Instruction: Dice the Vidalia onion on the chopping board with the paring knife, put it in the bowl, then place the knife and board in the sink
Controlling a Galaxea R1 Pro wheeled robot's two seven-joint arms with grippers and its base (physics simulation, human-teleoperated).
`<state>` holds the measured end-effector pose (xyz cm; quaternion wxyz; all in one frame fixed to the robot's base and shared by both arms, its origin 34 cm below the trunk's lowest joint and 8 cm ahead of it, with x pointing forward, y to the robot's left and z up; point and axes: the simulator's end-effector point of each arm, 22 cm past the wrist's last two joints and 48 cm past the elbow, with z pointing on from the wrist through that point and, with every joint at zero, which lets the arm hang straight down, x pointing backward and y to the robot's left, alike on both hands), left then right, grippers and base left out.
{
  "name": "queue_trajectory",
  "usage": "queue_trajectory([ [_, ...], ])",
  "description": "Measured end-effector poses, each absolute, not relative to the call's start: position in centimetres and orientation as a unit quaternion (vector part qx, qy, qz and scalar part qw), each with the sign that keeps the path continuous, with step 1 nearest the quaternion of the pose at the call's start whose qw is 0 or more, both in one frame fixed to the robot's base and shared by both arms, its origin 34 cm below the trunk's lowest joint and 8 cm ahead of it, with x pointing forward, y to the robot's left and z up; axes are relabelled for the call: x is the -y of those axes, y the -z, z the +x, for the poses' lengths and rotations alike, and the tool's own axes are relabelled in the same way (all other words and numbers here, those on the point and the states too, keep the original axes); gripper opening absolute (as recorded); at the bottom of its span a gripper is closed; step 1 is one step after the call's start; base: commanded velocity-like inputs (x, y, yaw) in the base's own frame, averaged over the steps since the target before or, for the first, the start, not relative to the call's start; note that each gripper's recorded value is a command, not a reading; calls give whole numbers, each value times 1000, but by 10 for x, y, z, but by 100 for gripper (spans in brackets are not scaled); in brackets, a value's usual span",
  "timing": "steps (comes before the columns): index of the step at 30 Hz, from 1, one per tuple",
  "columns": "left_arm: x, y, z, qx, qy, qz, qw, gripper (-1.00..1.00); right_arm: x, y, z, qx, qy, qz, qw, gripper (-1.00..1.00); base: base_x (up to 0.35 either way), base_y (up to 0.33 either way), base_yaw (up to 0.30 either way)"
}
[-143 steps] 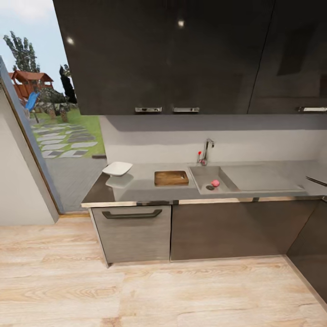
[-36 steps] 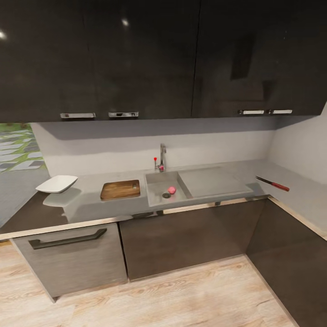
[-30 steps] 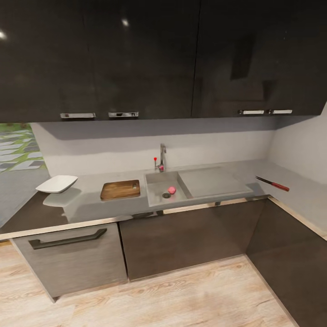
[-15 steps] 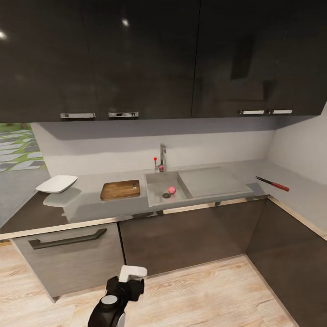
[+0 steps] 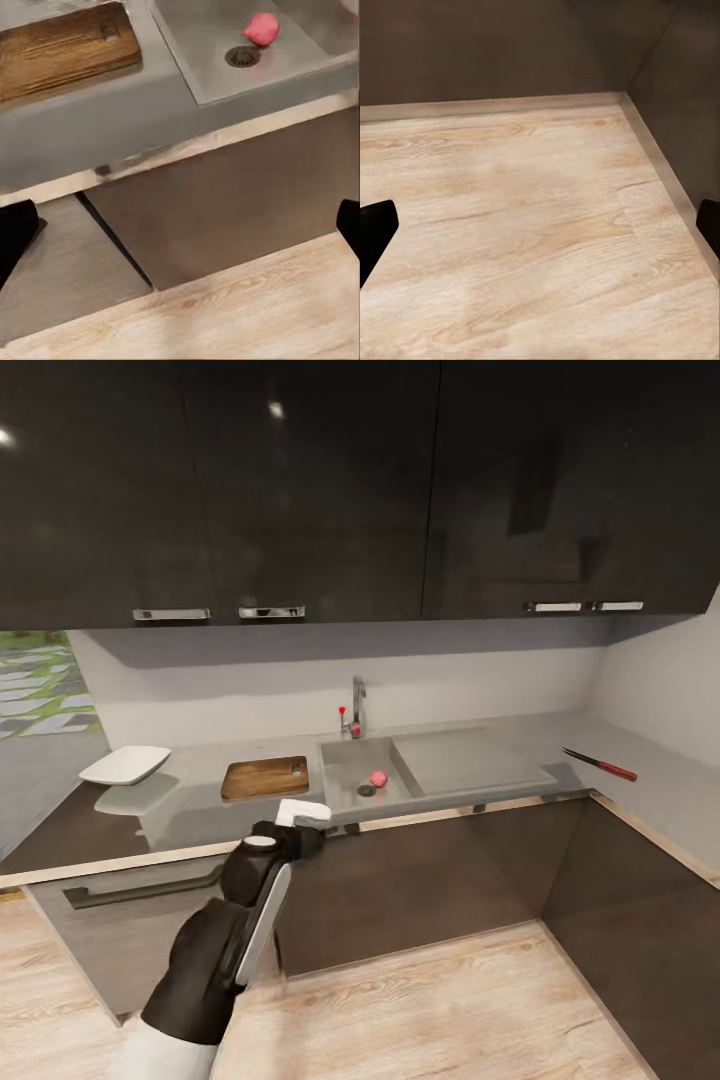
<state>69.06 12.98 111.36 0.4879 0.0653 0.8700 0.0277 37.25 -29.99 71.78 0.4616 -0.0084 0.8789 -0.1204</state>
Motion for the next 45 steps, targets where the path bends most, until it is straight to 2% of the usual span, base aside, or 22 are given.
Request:
queue_trajectory([
  [5,-113,-1190,752,-856,-10,77,512,100,298,-717,372,-880,119,-10,459,100,0,0,0],
  [9,-111,-1204,789,-868,-19,84,489,100,297,-716,372,-881,118,-10,459,100,0,0,0],
  [15,-117,-1176,800,-889,-30,87,449,100,294,-716,372,-881,116,-10,459,100,0,0,0],
  [27,-121,-1200,801,-879,-30,87,469,100,293,-715,370,-883,114,-11,455,100,0,0,0],
  [33,-119,-1212,801,-873,-28,87,480,100,295,-677,338,-929,119,-36,349,100,0,0,0],
  [39,-118,-1212,800,-873,-25,87,479,100,341,-669,319,-941,145,17,307,100,0,0,0],
  [45,-118,-1212,800,-873,-25,87,479,100,352,-651,298,-965,79,21,251,100,0,0,0],
])
